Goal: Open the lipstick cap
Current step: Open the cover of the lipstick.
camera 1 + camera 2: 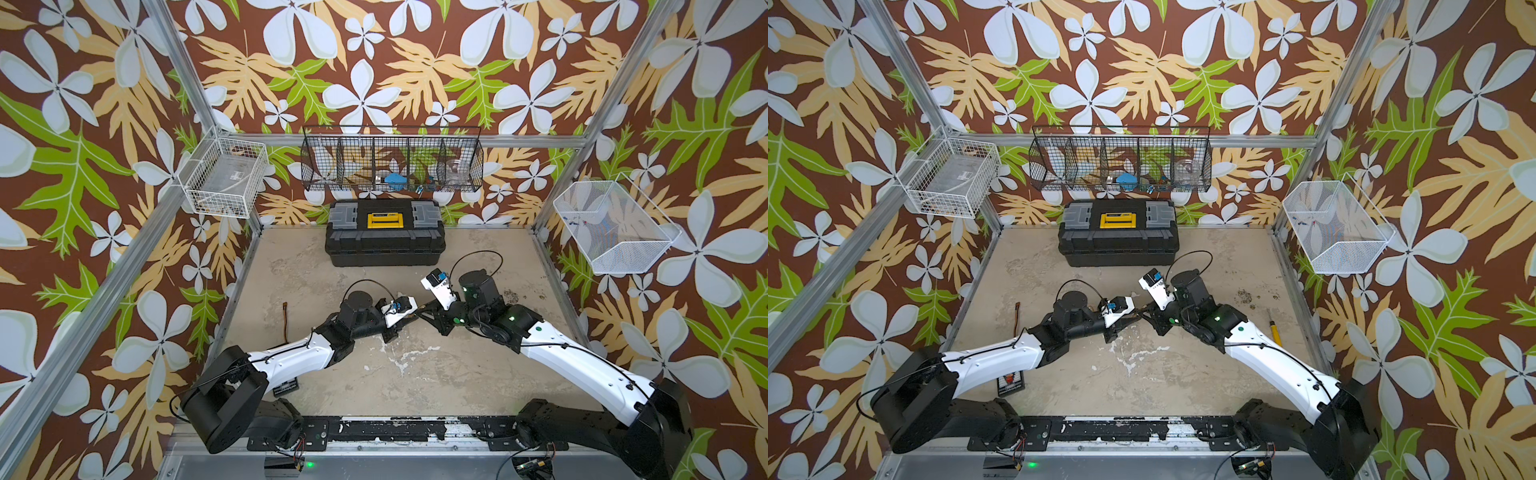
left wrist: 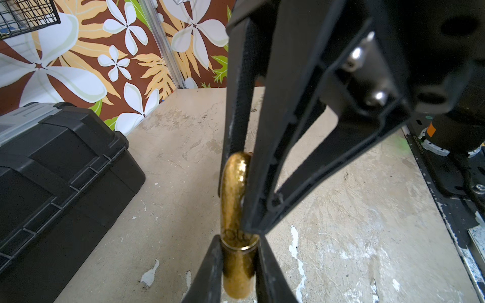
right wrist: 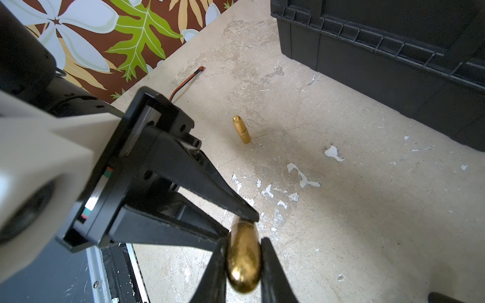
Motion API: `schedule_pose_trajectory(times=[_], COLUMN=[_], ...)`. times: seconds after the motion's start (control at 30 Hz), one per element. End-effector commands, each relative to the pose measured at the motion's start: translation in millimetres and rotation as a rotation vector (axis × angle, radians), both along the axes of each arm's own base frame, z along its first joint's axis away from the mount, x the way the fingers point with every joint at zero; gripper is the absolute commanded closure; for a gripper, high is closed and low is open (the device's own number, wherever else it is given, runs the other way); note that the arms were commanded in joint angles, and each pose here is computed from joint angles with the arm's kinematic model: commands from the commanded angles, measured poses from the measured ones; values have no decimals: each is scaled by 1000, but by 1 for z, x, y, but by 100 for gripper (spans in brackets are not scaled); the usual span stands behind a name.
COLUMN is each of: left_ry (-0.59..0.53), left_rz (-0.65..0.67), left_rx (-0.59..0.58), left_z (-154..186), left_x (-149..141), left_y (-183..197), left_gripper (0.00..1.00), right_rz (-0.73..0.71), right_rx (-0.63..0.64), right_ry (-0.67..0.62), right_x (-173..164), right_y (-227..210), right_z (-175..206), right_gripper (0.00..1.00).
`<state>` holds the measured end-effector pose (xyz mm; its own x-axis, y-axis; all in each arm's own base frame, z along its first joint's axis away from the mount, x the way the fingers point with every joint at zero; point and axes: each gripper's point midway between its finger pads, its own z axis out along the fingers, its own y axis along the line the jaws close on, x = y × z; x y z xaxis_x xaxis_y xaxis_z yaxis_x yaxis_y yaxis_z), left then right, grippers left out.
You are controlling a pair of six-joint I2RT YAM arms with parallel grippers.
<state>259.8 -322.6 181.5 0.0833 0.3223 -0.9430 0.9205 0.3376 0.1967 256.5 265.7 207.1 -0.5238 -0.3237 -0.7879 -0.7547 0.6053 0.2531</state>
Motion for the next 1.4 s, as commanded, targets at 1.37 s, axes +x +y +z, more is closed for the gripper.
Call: schedule_pose_trajectory(times=[1.37], left_ry=[7], left_rz=[-27], left_rx=[43], left_z=[-7], left_x=[-5], left_y=[2], left_gripper=[86], right_rz=[-47], right_rx=[56], right_ry=[-77], right_x=[6], right_y=[-4], right_z=[36], right_gripper=[80])
